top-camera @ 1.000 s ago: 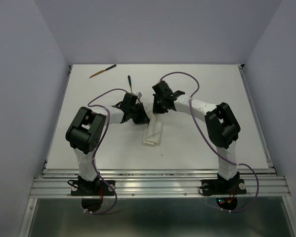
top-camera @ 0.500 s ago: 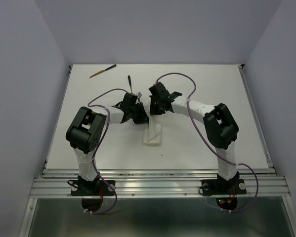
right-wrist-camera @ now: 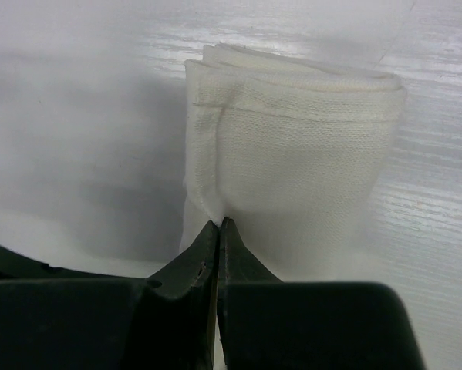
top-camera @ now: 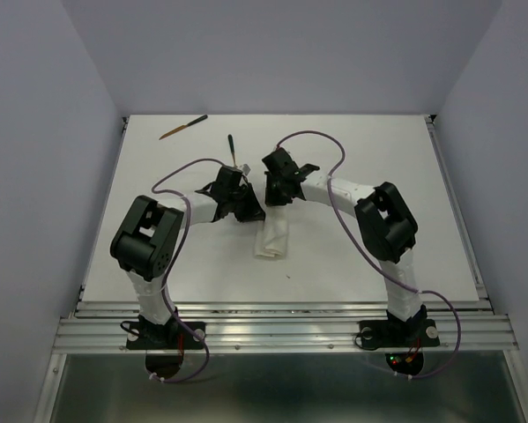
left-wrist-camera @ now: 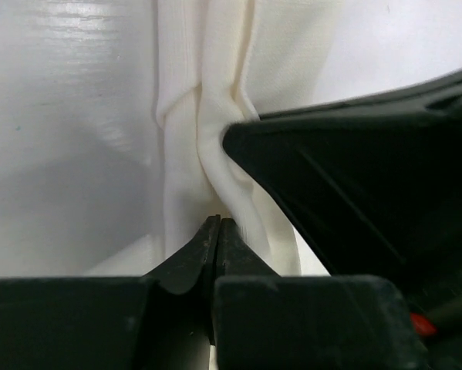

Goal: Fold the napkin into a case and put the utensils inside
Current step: Fold the 2/3-rectangle-folded napkin at the center of the board.

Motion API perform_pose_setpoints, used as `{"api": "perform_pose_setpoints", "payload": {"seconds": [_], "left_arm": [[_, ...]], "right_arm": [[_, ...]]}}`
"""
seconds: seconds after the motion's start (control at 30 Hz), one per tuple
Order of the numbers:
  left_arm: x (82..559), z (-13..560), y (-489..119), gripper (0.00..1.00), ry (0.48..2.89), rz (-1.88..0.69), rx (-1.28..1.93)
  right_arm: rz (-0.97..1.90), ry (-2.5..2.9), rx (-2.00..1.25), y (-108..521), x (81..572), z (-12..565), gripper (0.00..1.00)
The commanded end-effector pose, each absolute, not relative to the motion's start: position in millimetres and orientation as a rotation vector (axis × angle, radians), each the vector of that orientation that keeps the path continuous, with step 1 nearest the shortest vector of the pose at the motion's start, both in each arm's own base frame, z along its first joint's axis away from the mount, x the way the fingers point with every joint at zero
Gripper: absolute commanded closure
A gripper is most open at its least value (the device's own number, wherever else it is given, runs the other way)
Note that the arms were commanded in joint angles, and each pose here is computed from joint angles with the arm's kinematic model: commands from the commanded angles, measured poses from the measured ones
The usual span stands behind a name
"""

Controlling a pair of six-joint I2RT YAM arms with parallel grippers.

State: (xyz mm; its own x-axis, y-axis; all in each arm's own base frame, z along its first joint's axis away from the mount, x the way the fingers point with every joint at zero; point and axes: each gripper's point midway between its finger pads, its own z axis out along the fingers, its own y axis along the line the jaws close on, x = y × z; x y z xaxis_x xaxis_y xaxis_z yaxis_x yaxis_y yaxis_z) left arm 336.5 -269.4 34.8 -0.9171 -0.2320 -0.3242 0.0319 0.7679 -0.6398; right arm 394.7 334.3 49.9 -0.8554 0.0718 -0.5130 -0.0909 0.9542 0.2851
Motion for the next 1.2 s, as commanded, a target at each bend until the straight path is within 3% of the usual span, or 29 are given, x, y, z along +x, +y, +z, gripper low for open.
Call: {"api": "perform_pose_setpoints", "payload": {"seconds": [0.0, 0.23, 0.27, 0.47, 0.53, 0.57, 0.67, 0.8, 1.17], "left_arm": [[330.0, 58.3, -264.1, 0.89, 2.538, -0.934, -0.152], [319.9, 66.2, -250.8, 0.74, 2.544, -0.876, -0.193], [318.5, 65.0, -248.0, 0.62, 2.546, -0.865, -0.202], [313.8, 64.2, -238.8, 0.32, 2.533, -0.871, -0.234], [312.1, 70.6, -245.5, 0.17, 2.501, -0.94, -0.219], [312.1, 70.7, -245.6, 0.16, 2.501, -0.94, -0.219], [308.4, 72.4, -252.0, 0.04, 2.468, -0.987, -0.187], [302.6, 68.6, -262.1, 0.03, 2.481, -1.017, -0.138], [303.0, 63.0, -270.4, 0.04, 2.49, -1.014, -0.118]], "right_arm": [[0.404, 2.525, 0.0, 343.1, 406.9, 56.0, 0.99], [0.406, 2.533, 0.001, 343.2, 405.5, 53.3, 0.99], [0.407, 2.531, 0.002, 343.3, 405.6, 54.1, 0.99], [0.417, 2.53, 0.001, 344.3, 405.0, 56.1, 0.99], [0.439, 2.526, -0.001, 347.4, 405.3, 60.6, 0.97], [0.439, 2.526, -0.001, 347.5, 405.3, 60.6, 0.97], [0.457, 2.522, 0.001, 349.9, 405.5, 65.2, 0.84], [0.474, 2.518, -0.002, 352.2, 405.8, 69.2, 0.77], [0.479, 2.521, -0.001, 352.9, 405.1, 69.8, 0.77]]}}
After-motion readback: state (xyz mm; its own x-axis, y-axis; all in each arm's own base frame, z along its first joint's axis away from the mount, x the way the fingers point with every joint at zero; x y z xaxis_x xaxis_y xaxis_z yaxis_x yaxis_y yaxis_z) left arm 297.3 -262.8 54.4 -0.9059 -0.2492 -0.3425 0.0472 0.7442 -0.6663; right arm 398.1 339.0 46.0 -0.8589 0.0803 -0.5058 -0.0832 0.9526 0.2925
